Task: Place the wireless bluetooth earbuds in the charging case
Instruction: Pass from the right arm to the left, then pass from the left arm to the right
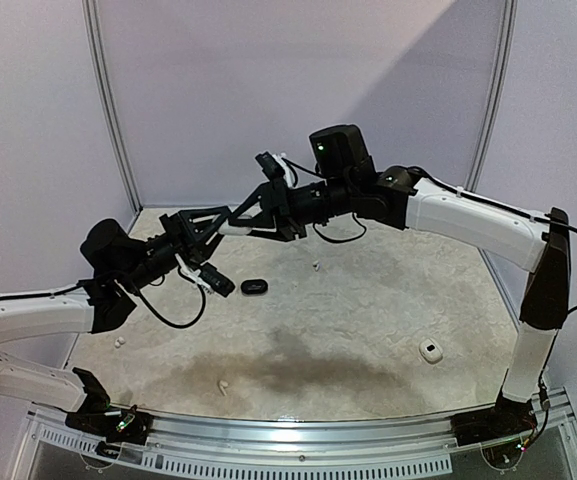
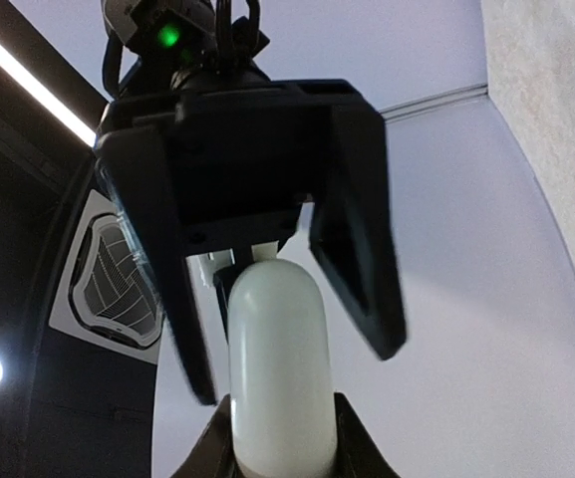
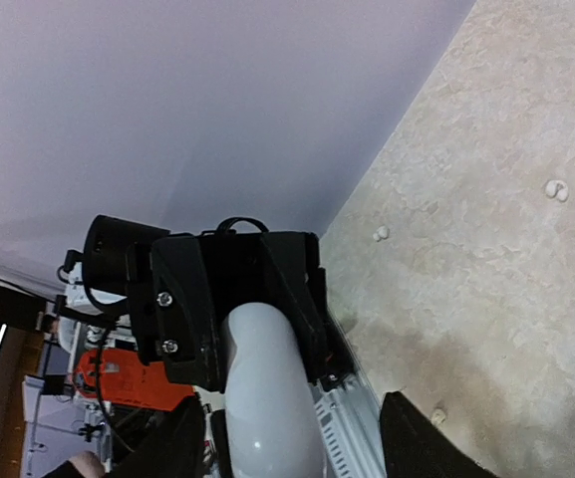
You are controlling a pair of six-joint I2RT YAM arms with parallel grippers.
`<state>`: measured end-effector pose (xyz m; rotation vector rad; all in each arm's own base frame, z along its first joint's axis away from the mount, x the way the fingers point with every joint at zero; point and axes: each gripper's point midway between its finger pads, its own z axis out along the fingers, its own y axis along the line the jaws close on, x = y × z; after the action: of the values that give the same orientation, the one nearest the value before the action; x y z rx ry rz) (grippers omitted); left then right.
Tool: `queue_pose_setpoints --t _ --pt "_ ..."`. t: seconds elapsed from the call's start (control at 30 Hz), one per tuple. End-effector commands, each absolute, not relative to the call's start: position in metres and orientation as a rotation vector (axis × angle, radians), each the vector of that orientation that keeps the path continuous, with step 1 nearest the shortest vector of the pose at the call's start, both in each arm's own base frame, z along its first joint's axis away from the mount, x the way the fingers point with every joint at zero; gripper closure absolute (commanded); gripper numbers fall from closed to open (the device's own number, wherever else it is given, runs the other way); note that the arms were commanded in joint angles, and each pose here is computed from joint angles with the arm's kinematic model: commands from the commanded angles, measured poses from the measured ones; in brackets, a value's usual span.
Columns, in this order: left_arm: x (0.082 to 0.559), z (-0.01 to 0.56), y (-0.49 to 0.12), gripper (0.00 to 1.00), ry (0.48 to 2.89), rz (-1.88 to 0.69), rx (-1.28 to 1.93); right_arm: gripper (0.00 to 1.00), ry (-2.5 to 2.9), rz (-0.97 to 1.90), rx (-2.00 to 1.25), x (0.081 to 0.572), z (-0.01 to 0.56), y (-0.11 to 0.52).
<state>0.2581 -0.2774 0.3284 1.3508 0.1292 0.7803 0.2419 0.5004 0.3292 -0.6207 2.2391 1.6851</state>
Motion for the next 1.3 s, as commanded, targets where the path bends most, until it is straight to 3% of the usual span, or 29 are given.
queue_pose_setpoints --t 0.0,0.1,0.2,0.3,0.4,0.53,0.6,0.73,0.87,0.97,1.13,1.27 --pt "0.253 0.312 -0.278 1.0 0.245 0.647 1.42 0.3 2.3 1.465 -0.578 0.259 0.308 0.485" --pt "0.253 0.306 -0.266 1.0 0.539 0.442 1.525 0.25 2.213 1.288 -0.622 0.267 0.321 0.459" --pt "0.224 0.263 -0.258 1.0 1.027 -0.035 1.714 0.23 2.08 1.175 -0.643 0.269 0.343 0.435" --pt "0.183 0.239 -0.259 1.0 1.314 -0.44 1.809 0.23 1.898 1.145 -0.745 0.253 0.361 0.425" --pt "0.166 0.239 -0.265 1.0 1.484 -0.686 1.751 0.23 1.722 1.055 -0.965 0.218 0.362 0.432" --pt "0.153 0.261 -0.274 1.0 1.539 -0.906 1.648 0.18 1.495 0.894 -1.286 0.176 0.339 0.45" --pt "0.152 0.267 -0.277 1.0 1.571 -0.962 1.608 0.19 1.443 0.886 -1.345 0.169 0.338 0.458" --pt "0.151 0.267 -0.276 1.0 1.596 -0.979 1.596 0.33 1.412 0.924 -1.441 0.156 0.324 0.478" --pt "0.153 0.267 -0.277 1.0 1.597 -0.975 1.582 0.34 1.458 0.921 -1.456 0.159 0.308 0.489" --pt "0.155 0.267 -0.278 1.0 1.6 -0.975 1.572 0.41 1.511 0.915 -1.441 0.165 0.299 0.498" --pt "0.155 0.267 -0.277 1.0 1.599 -0.972 1.572 0.65 1.519 0.95 -1.454 0.163 0.294 0.505" --pt "0.157 0.269 -0.278 1.0 1.597 -0.965 1.564 0.78 1.543 0.95 -1.482 0.161 0.289 0.503"
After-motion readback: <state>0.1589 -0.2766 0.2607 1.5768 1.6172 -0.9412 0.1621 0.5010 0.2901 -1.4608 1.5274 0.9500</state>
